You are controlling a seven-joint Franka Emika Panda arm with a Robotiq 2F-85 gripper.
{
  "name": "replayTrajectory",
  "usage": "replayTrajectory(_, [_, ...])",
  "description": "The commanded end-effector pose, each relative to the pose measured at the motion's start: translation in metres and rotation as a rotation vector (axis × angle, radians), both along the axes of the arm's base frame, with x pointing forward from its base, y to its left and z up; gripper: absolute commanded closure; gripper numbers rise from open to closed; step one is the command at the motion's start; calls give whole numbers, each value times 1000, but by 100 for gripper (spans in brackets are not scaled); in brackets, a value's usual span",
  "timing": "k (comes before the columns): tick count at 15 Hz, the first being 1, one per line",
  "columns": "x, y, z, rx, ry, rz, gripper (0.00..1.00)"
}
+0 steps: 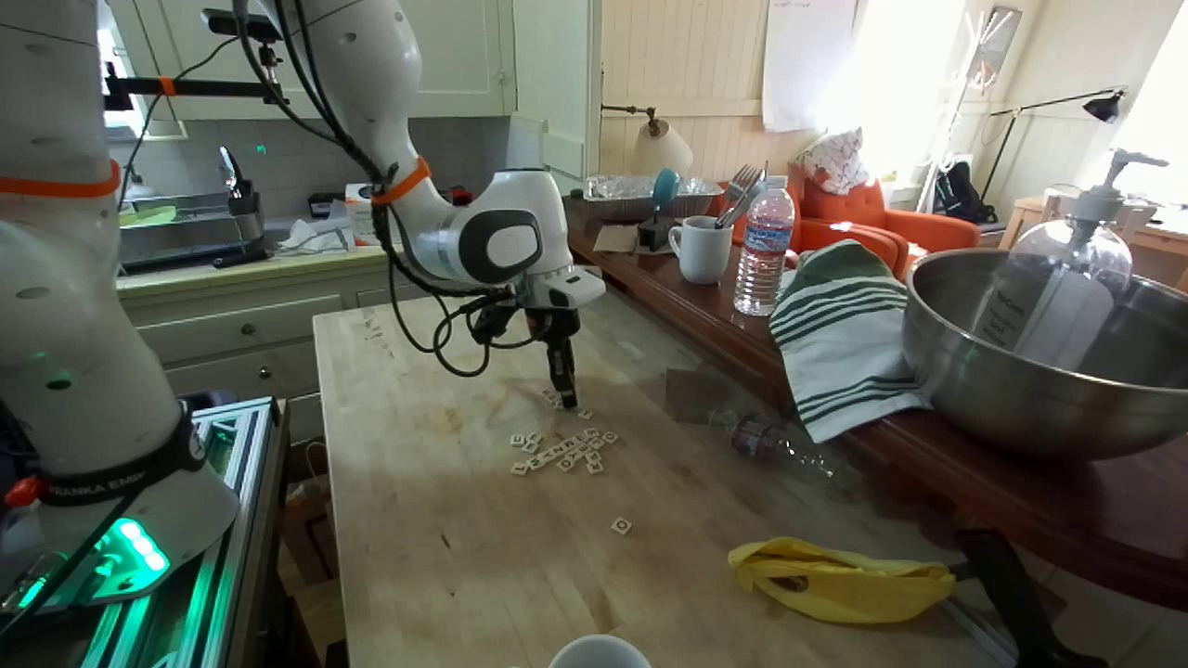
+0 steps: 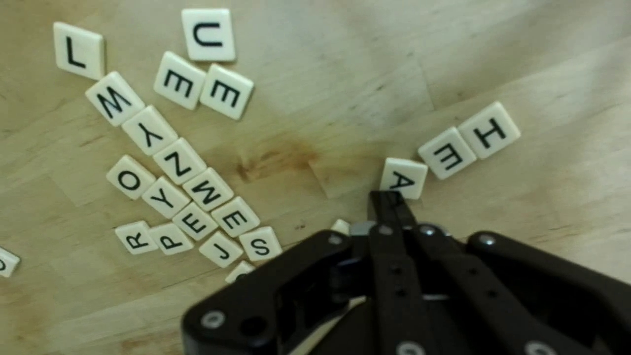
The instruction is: Align the small blocks on the table
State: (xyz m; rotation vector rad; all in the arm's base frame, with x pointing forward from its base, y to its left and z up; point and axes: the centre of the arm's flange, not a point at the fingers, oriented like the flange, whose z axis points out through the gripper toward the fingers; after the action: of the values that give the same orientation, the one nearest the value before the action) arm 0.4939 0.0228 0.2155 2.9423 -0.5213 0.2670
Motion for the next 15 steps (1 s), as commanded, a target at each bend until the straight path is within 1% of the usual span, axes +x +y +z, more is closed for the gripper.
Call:
replayTrajectory(1, [-4, 1, -12, 33, 13, -108, 100])
replayTrajectory(9, [-6, -5, -10, 94, 4, -291, 100])
replayTrajectory(15, [-7, -7, -9, 137, 2, -405, 100])
